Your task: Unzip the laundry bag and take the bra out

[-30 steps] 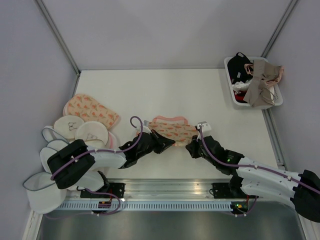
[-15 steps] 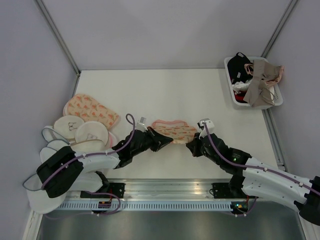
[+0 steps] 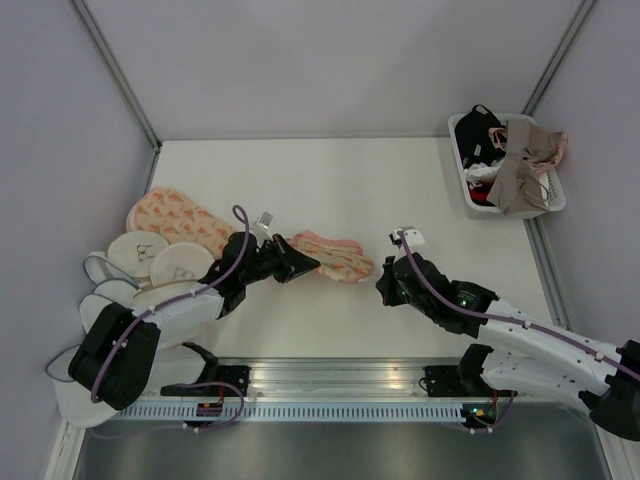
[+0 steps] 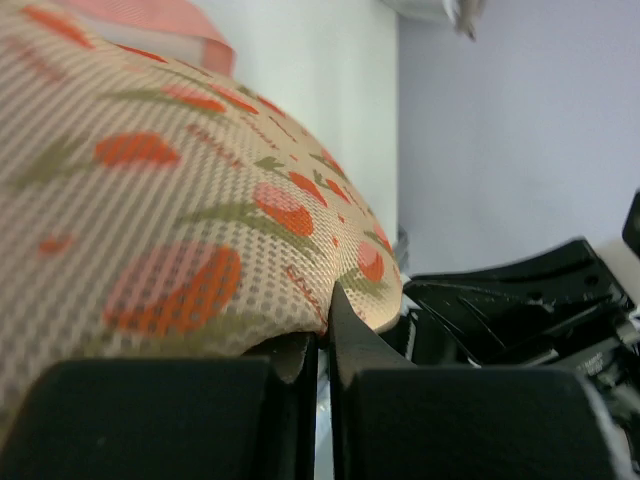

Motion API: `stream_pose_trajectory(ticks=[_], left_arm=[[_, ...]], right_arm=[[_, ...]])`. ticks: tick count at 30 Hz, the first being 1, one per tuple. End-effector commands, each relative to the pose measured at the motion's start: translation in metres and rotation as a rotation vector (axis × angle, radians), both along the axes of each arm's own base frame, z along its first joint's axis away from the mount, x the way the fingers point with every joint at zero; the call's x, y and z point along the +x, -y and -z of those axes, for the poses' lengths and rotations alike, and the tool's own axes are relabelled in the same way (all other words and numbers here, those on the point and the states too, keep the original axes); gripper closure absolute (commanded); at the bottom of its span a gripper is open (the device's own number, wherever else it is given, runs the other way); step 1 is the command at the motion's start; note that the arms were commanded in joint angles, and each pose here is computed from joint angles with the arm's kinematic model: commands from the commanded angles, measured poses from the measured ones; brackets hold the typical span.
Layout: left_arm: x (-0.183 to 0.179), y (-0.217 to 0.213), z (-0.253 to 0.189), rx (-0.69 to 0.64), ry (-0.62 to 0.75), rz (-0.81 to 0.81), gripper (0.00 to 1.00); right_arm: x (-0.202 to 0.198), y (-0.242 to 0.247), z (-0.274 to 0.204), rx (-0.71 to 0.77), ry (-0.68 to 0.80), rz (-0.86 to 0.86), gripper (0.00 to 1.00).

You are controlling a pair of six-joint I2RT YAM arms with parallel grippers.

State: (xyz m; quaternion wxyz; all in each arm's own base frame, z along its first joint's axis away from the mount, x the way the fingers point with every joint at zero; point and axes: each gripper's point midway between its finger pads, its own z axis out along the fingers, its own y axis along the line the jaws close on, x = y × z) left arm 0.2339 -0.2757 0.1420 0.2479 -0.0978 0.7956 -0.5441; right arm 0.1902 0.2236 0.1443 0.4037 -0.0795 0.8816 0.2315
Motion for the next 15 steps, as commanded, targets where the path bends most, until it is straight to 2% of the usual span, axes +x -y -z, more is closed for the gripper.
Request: stream_pose_trajectory(ticks=[1, 8, 12, 14, 15], left_arm=[[0.032, -0.039, 0.032, 0.156, 0.018, -0.116, 0.98], [0.045, -0.044, 0.023, 0.136, 0.031, -0.130, 0.98], [0.041, -0.037, 0.011, 0.078, 0.032, -0.099, 0.98], [0.038, -0.036, 0.007, 0.055, 0.025, -0.093, 0.98], [0.037, -0.035, 0.004, 0.045, 0.027, -0.088, 0.98]], right_arm=[[-0.007, 0.060, 0.032, -0.284, -0.082, 0.117, 1.00], [-0.006, 0.064, 0.034, -0.328, -0.111, 0.148, 1.00], [-0.007, 0.043, 0.034, -0.243, -0.102, 0.069, 1.00], [-0.003, 0.026, 0.033, -0.163, -0.055, 0.024, 1.00], [-0.004, 0.013, 0.034, -0.103, -0.040, -0.020, 0.96]])
